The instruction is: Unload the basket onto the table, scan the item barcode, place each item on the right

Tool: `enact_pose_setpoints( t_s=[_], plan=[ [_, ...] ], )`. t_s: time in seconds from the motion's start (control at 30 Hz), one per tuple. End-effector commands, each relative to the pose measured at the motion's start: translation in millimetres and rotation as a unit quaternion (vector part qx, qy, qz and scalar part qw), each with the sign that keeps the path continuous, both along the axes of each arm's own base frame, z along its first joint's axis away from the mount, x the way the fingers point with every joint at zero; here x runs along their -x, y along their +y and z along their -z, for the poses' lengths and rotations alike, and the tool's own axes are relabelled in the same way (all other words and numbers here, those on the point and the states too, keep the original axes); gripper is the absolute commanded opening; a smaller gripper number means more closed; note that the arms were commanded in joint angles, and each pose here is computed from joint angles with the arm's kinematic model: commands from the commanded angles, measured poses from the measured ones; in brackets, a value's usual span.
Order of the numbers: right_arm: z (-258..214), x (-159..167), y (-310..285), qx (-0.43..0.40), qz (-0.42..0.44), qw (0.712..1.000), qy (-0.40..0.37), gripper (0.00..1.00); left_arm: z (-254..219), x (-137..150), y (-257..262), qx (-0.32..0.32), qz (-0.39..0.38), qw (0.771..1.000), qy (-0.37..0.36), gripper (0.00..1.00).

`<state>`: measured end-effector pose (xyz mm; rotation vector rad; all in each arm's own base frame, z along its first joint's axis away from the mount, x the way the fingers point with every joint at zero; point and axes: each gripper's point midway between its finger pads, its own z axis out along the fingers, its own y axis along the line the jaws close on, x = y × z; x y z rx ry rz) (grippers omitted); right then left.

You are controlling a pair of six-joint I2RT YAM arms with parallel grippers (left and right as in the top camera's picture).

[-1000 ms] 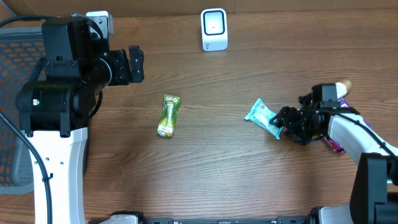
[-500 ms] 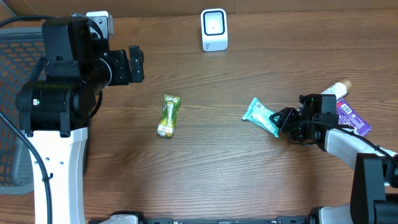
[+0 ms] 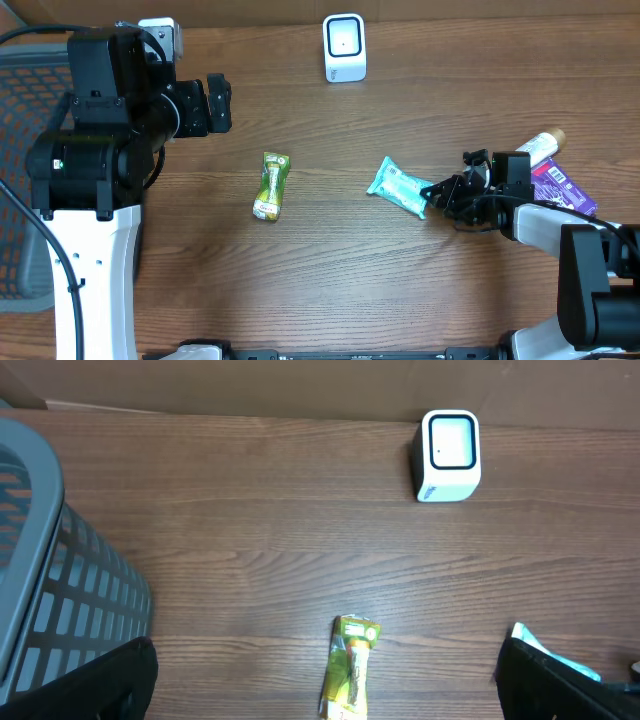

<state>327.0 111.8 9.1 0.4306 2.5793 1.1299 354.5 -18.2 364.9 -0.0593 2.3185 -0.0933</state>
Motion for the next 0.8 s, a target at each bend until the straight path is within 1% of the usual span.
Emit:
enact_pose_setpoints(
  t_s=[0.0,0.13,0.2,0.23,0.37,0.47,0.53,0.57,0.7,0.77],
  plan=[
    [-27.1,-1.4,20.3,-0.060,-0.055,0.996,-0.025,0.04,-1.9,-1.2,2.2,-0.006,0.000,1.000,-0.003,1.00],
    [-72.7,-8.3,33.9,-0.110,-0.097,0.988,-0.041,0.04,-1.9,-1.2,2.2,-0.006,0.000,1.000,-0.003,1.00],
    [-103.2,-9.9,41.7,-0.141,-0.131,0.979,-0.067,0.04,-1.9,-1.2,2.2,-0.006,0.000,1.000,-0.003,1.00],
    [-129.1,-11.7,46.3,-0.162,-0.155,0.971,-0.089,0.04,-1.9,-1.2,2.2,-0.006,0.000,1.000,-0.003,0.99],
    [-177.7,-17.7,48.5,-0.164,-0.178,0.961,-0.133,0.04,-1.9,-1.2,2.2,-0.006,0.000,1.000,-0.003,1.00],
    [-210.1,-22.3,45.3,-0.130,-0.172,0.964,-0.156,0.04,-1.9,-1.2,2.2,-0.006,0.000,1.000,-0.003,1.00],
    [-218.3,-22.0,41.1,-0.090,-0.156,0.972,-0.151,0.04,-2.0,-1.3,2.2,-0.006,0.000,1.000,-0.003,1.00],
    [-228.8,-17.9,38.5,-0.053,-0.153,0.975,-0.154,0.04,-2.0,-1.3,2.2,-0.006,0.000,1.000,-0.003,1.00],
    [-260.3,-10.5,31.7,0.012,-0.140,0.977,-0.158,0.04,-2.0,-1.3,2.2,-0.006,0.000,1.000,-0.003,1.00],
    [-276.6,-6.3,31.5,0.034,-0.147,0.974,-0.169,0.04,-2.0,-1.3,2.2,-0.006,0.000,1.000,-0.003,1.00]
  ],
)
